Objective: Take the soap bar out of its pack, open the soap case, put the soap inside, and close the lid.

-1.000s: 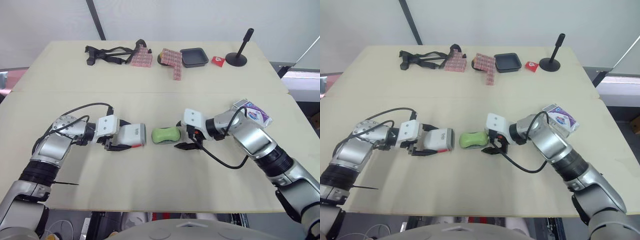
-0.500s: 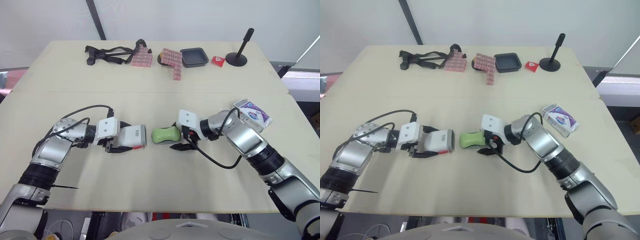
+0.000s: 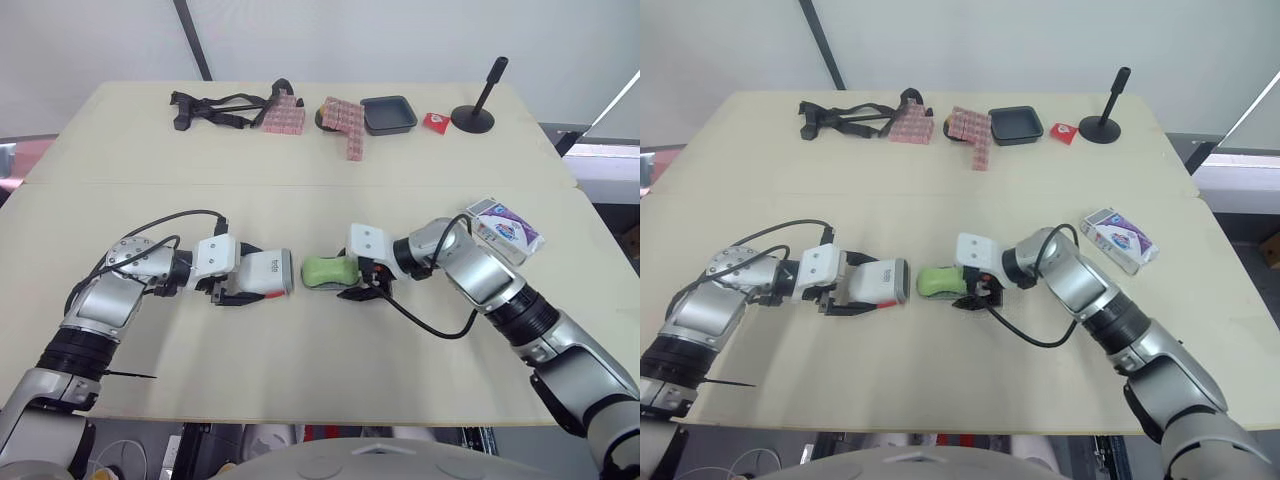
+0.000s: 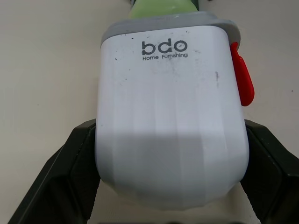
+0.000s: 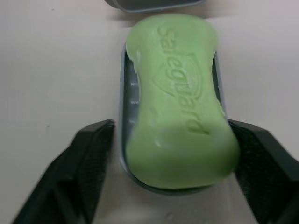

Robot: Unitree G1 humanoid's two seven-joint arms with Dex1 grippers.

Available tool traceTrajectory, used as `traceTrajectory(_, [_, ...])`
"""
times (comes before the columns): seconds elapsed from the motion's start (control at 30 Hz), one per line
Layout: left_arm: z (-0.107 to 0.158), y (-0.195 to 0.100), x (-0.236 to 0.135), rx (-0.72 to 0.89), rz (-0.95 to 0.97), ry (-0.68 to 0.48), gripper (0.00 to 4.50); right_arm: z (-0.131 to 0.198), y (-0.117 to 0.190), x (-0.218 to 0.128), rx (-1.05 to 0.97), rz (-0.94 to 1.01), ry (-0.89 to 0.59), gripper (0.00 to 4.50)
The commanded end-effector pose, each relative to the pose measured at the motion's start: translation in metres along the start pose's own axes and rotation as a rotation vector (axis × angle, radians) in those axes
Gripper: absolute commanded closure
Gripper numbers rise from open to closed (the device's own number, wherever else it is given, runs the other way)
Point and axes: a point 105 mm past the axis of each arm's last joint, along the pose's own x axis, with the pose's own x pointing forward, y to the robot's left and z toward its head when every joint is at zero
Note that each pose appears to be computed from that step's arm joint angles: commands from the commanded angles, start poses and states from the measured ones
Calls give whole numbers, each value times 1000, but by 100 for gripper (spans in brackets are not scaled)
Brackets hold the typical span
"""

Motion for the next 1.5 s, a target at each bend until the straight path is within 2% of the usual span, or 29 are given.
traceTrajectory(0.03, [7, 6, -6, 32, 30, -16, 104, -11, -4, -2, 12, -24, 51, 194])
traceTrajectory(0.27, [7, 7, -7, 36, 29, -14, 104, -11, -1, -9, 1, -27, 45, 194])
traceTrajectory(0.63, [15, 8, -2, 55, -3, -49, 104, -2, 2, -41, -35, -58, 57, 194])
traceTrajectory(1.5, [37, 3, 48, 117, -113, -135, 104, 9, 6, -41, -23, -62, 75, 194])
